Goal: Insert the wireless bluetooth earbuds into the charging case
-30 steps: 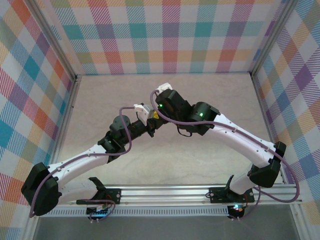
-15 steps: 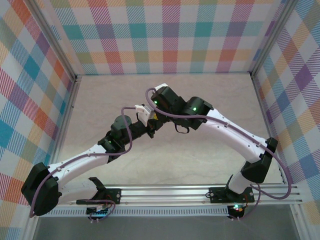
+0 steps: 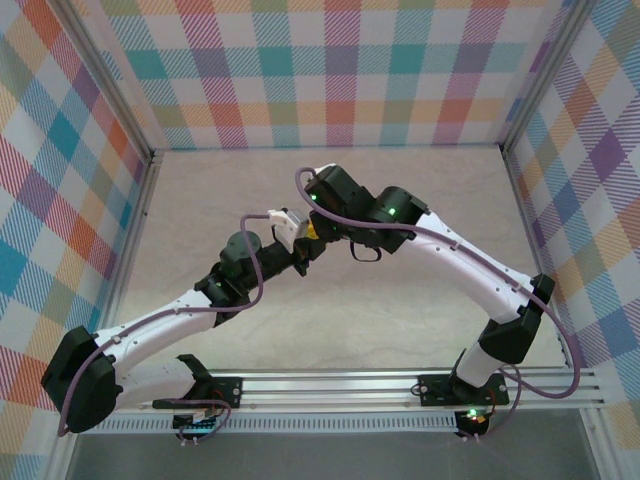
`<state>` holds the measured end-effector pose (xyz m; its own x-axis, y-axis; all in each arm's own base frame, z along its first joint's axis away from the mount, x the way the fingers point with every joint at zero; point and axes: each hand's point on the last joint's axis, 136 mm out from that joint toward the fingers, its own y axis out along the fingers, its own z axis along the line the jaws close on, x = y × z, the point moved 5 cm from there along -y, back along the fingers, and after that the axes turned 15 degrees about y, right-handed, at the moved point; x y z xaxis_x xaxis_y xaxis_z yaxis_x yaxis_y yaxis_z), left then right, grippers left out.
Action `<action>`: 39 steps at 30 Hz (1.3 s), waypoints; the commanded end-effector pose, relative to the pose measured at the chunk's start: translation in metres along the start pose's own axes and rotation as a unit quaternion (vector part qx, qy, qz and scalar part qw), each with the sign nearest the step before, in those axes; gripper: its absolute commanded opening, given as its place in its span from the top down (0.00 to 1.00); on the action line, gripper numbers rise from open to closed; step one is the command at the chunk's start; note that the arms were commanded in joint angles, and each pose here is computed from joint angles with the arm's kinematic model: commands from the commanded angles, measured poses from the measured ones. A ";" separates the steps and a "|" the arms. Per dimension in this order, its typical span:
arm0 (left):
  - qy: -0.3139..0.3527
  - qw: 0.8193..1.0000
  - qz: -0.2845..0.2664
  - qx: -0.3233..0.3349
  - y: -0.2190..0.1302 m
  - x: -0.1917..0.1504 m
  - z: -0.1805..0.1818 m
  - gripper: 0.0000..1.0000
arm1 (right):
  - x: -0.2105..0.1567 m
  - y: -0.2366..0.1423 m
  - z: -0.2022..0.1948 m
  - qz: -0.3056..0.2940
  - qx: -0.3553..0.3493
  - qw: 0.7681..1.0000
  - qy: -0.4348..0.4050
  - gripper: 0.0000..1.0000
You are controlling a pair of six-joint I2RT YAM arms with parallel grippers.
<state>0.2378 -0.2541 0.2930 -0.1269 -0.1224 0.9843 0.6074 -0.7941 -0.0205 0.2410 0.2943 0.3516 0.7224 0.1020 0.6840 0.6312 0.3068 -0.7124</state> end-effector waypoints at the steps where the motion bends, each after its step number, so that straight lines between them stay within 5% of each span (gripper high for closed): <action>1: 0.011 0.997 -0.072 -0.005 -0.006 0.032 -0.002 1.00 | -0.008 -0.005 0.017 0.038 0.055 0.998 0.012 0.61; 20: 0.005 0.997 -0.078 -0.004 -0.009 0.036 -0.002 1.00 | 0.005 -0.030 0.020 0.057 0.136 0.987 0.068 0.51; 39: 0.005 0.997 -0.081 -0.017 -0.012 0.037 -0.005 1.00 | 0.004 -0.024 0.011 0.080 0.159 0.981 0.082 0.65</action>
<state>0.2335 -0.2517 0.3047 -0.1528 -0.0765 0.9853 0.5987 -0.8004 0.0307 0.2338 0.2920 0.3730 0.8410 -0.0026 0.5411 0.4598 0.5305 -0.7122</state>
